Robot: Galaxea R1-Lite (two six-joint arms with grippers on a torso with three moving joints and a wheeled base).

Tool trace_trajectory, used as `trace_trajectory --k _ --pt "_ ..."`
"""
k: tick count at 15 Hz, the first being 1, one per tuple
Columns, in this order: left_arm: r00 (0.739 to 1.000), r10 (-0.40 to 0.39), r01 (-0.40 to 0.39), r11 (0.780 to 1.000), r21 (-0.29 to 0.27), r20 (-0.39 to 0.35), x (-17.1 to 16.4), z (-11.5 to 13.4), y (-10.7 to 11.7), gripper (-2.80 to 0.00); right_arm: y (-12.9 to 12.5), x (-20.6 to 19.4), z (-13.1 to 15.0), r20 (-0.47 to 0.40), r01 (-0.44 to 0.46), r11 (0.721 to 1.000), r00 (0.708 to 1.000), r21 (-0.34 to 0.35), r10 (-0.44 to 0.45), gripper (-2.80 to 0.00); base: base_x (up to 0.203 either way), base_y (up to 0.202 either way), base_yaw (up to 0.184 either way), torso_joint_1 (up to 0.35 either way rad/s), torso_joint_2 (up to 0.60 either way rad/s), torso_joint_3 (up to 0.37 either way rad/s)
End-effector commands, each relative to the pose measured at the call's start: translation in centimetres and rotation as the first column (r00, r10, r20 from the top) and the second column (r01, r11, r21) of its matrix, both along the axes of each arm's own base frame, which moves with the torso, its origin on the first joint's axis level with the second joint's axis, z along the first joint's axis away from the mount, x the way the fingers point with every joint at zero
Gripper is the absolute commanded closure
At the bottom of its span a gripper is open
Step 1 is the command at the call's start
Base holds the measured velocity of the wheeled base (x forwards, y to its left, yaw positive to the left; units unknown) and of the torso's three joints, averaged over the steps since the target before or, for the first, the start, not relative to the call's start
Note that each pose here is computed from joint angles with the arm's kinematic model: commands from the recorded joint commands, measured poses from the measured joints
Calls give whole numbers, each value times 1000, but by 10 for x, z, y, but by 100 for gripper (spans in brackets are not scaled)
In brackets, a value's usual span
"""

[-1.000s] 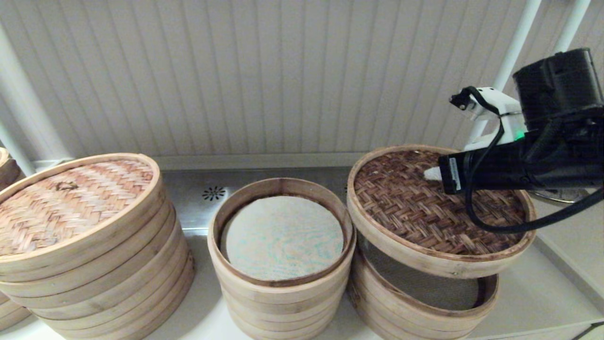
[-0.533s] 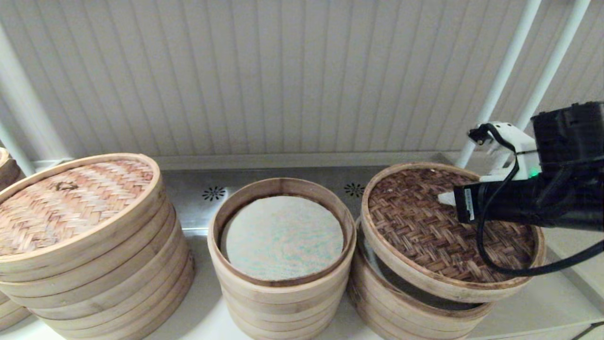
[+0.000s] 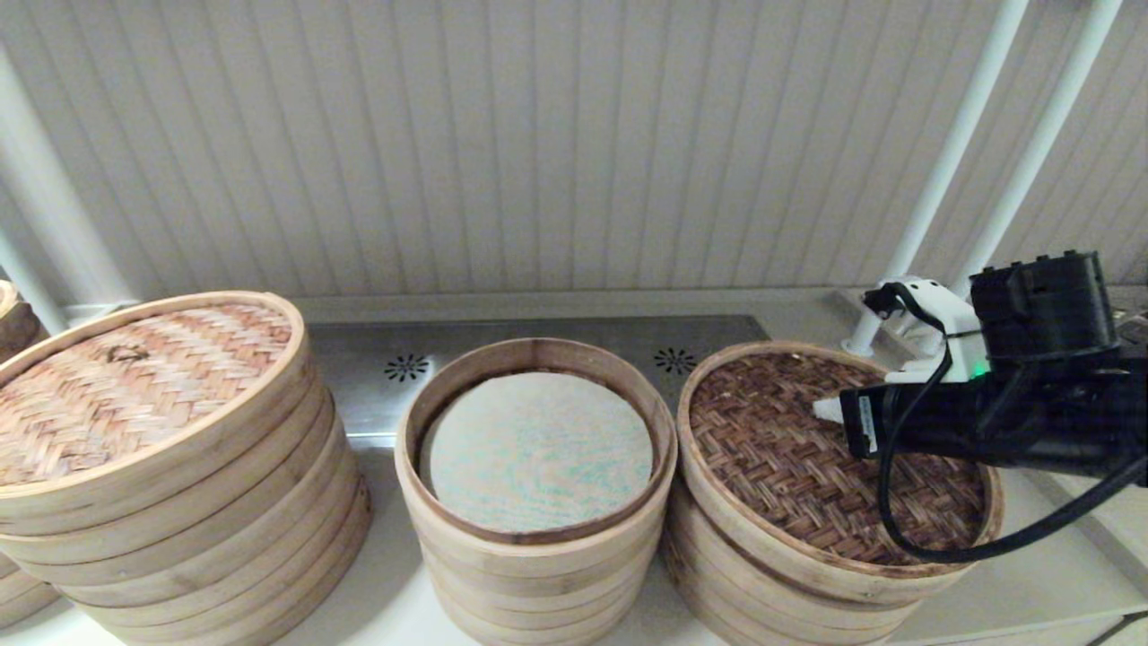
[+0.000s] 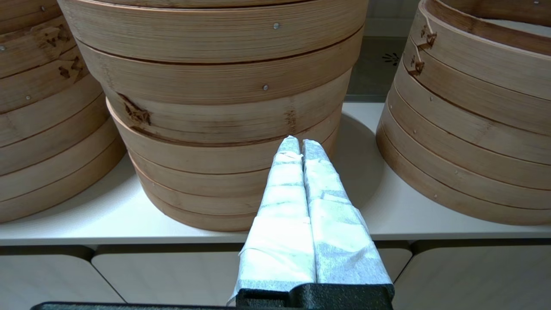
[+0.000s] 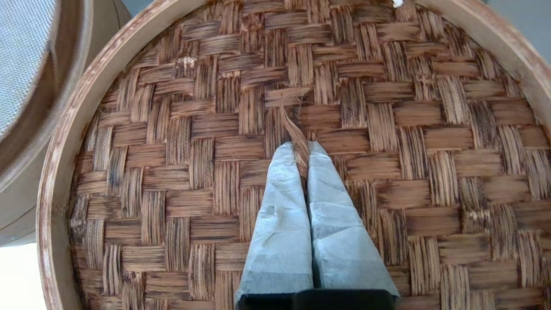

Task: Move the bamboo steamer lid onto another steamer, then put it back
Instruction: Put the steamer

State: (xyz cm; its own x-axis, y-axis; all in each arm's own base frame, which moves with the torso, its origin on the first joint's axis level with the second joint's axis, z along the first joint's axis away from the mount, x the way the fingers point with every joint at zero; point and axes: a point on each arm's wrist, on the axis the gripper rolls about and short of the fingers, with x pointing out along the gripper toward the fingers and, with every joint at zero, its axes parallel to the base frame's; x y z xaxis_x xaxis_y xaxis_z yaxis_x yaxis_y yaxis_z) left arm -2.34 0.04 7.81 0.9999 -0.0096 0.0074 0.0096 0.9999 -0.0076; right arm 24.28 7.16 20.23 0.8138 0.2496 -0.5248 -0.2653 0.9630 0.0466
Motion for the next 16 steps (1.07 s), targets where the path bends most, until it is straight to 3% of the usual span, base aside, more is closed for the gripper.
trace_trajectory --k 1,6,16 --pt "1000 0 0 1000 0 0 0 0 0 0 3 8 -9 -27 -3 1000 1000 -6 2 0 0 0 0 0 0 0" --pt "1000 0 0 1000 0 0 0 0 0 0 2 21 -22 -27 2 1000 1000 2 -2 0 0 0 0 0 0 0" --pt "1000 0 0 1000 0 0 0 0 0 0 -8 7 -26 -43 1 1000 999 13 0 0 0 0 0 0 0 0"
